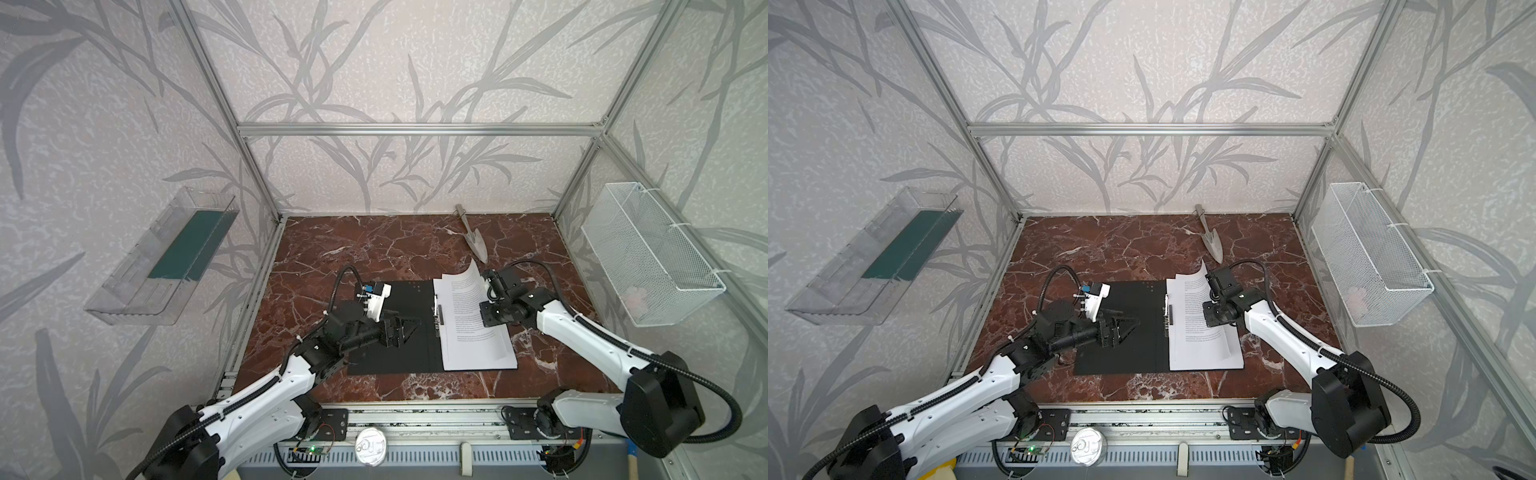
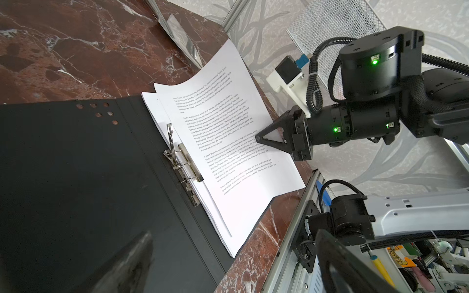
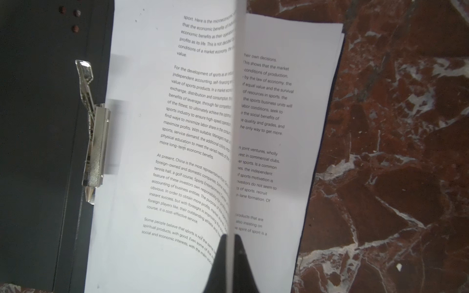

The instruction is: Put the files into the folder

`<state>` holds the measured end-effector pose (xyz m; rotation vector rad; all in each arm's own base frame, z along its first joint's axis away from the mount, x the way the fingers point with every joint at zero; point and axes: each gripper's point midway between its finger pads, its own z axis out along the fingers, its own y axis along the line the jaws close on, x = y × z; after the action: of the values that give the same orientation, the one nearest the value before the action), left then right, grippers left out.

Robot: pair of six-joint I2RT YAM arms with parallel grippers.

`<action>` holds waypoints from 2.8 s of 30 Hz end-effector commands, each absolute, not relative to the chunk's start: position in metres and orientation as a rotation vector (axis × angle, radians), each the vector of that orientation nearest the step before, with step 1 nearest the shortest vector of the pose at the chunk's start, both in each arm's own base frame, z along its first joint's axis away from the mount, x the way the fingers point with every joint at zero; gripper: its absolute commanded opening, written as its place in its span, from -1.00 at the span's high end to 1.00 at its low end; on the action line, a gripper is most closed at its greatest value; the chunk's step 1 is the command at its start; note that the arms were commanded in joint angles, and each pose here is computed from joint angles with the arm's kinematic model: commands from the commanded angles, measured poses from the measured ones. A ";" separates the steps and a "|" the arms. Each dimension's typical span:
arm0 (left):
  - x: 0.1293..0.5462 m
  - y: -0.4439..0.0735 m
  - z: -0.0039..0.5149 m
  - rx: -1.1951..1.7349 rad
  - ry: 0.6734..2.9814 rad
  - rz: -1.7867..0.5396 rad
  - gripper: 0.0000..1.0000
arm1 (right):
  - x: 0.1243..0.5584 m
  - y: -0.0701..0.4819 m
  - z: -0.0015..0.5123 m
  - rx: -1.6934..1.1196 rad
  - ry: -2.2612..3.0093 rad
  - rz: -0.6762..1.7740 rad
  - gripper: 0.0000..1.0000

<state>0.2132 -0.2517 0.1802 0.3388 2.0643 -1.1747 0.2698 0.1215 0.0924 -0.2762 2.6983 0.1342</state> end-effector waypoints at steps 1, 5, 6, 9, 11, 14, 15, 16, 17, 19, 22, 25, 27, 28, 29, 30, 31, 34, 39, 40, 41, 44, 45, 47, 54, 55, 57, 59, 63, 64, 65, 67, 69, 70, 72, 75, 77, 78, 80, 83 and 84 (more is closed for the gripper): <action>0.216 -0.255 0.194 0.367 2.016 -1.176 -0.99 | 0.267 0.127 0.096 -0.288 2.683 0.183 1.00; 0.216 -0.256 0.193 0.370 2.019 -1.175 -0.98 | 0.265 0.129 0.095 -0.295 2.687 0.202 1.00; 0.216 -0.256 0.193 0.369 2.019 -1.175 -0.98 | 0.264 0.129 0.095 -0.298 2.688 0.206 1.00; 0.215 -0.256 0.194 0.374 2.017 -1.178 -0.99 | 0.263 0.128 0.094 -0.297 2.690 0.201 1.00; 0.215 -0.256 0.194 0.371 2.015 -1.173 -0.98 | 0.261 0.128 0.094 -0.301 2.692 0.206 1.00; 0.216 -0.256 0.193 0.372 2.018 -1.168 -0.98 | 0.260 0.128 0.093 -0.312 2.694 0.206 1.00; 0.216 -0.256 0.193 0.373 2.019 -1.170 -0.98 | 0.260 0.127 0.093 -0.318 2.692 0.200 1.00; 0.216 -0.256 0.193 0.374 2.019 -1.171 -0.99 | 0.260 0.126 0.092 -0.319 2.692 0.192 1.00; 0.216 -0.256 0.192 0.374 2.020 -1.170 -0.98 | 0.261 0.126 0.093 -0.320 2.690 0.187 1.00; 0.216 -0.256 0.192 0.374 2.020 -1.167 -0.98 | 0.261 0.125 0.094 -0.326 2.689 0.178 1.00; 0.217 -0.256 0.192 0.373 2.021 -1.163 -0.98 | 0.259 0.127 0.094 -0.345 2.688 0.194 1.00; 0.217 -0.256 0.191 0.372 2.025 -1.159 -0.98 | 0.258 0.126 0.095 -0.352 2.688 0.185 1.00; 0.216 -0.256 0.191 0.374 2.024 -1.160 -0.98 | 0.258 0.124 0.095 -0.349 2.689 0.166 1.00; 0.217 -0.256 0.191 0.373 2.023 -1.158 -0.98 | 0.258 0.124 0.095 -0.349 2.687 0.161 1.00; 0.217 -0.256 0.191 0.373 2.023 -1.157 -0.98 | 0.258 0.123 0.094 -0.351 2.691 0.153 1.00; 0.217 -0.255 0.191 0.372 2.023 -1.155 -0.98 | 0.258 0.123 0.094 -0.352 2.690 0.151 1.00; 0.217 -0.256 0.191 0.372 2.025 -1.155 -0.98 | 0.258 0.123 0.094 -0.355 2.690 0.150 1.00; 0.218 -0.255 0.190 0.370 2.026 -1.151 -0.99 | 0.257 0.125 0.095 -0.374 2.684 0.149 1.00; 0.218 -0.255 0.191 0.371 2.025 -1.151 -0.98 | 0.258 0.128 0.095 -0.392 2.675 0.152 1.00; 0.218 -0.255 0.190 0.371 2.027 -1.150 -0.98 | 0.258 0.128 0.095 -0.392 2.674 0.152 1.00; 0.218 -0.255 0.190 0.371 2.026 -1.151 -0.98 | 0.258 0.129 0.095 -0.393 2.671 0.158 1.00; 0.218 -0.256 0.189 0.372 2.030 -1.150 -0.98 | 0.259 0.130 0.096 -0.393 2.666 0.169 1.00; 0.218 -0.256 0.190 0.373 2.029 -1.151 -0.98 | 0.259 0.131 0.096 -0.395 2.664 0.171 1.00; 0.218 -0.256 0.190 0.371 2.030 -1.151 -0.98 | 0.260 0.131 0.096 -0.395 2.661 0.168 1.00; 0.218 -0.256 0.190 0.373 2.029 -1.151 -0.98 | 0.261 0.133 0.094 -0.403 2.662 0.179 1.00; 0.217 -0.256 0.190 0.374 2.027 -1.152 -0.98 | 0.261 0.133 0.093 -0.404 2.664 0.177 1.00; 0.217 -0.256 0.190 0.373 2.028 -1.152 -0.98 | 0.261 0.133 0.094 -0.406 2.661 0.175 0.99; 0.217 -0.256 0.190 0.374 2.028 -1.152 -0.98 | 0.262 0.134 0.094 -0.407 2.662 0.180 0.99; 0.218 -0.256 0.191 0.372 2.028 -1.152 -0.98 | 0.261 0.134 0.093 -0.407 2.667 0.180 0.97; 0.218 -0.256 0.190 0.372 2.030 -1.151 -0.98 | 0.261 0.134 0.092 -0.408 2.668 0.180 0.96; 0.217 -0.256 0.189 0.372 2.031 -1.151 -0.98 | 0.261 0.134 0.092 -0.407 2.670 0.178 0.96; 0.217 -0.256 0.190 0.372 2.030 -1.150 -0.98 | 0.261 0.133 0.091 -0.407 2.672 0.174 0.94; 0.217 -0.256 0.190 0.372 2.029 -1.151 -0.98 | 0.261 0.133 0.091 -0.405 2.672 0.174 0.92; 0.218 -0.255 0.190 0.371 2.029 -1.149 -0.98 | 0.261 0.133 0.091 -0.405 2.673 0.173 0.90; 0.218 -0.256 0.191 0.371 2.028 -1.149 -0.98 | 0.261 0.133 0.092 -0.404 2.672 0.174 0.88; 0.217 -0.256 0.191 0.371 2.029 -1.150 -0.98 | 0.260 0.132 0.091 -0.400 2.677 0.168 0.82; 0.218 -0.256 0.190 0.371 2.030 -1.149 -0.98 | 0.260 0.132 0.090 -0.402 2.678 0.168 0.75; 0.217 -0.256 0.190 0.372 2.029 -1.149 -0.98 | 0.260 0.132 0.090 -0.400 2.678 0.167 0.71; 0.217 -0.256 0.190 0.372 2.030 -1.149 -0.98 | 0.260 0.131 0.091 -0.396 2.676 0.162 0.61; 0.217 -0.256 0.189 0.372 2.033 -1.147 -0.98 | 0.261 0.130 0.091 -0.388 2.675 0.151 0.49; 0.217 -0.256 0.190 0.372 2.033 -1.147 -0.98 | 0.261 0.129 0.090 -0.385 2.677 0.144 0.46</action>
<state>0.2133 -0.2530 0.1750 0.3554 2.0754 -1.1553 0.2631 0.1320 0.0940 -0.3823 2.6672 0.1723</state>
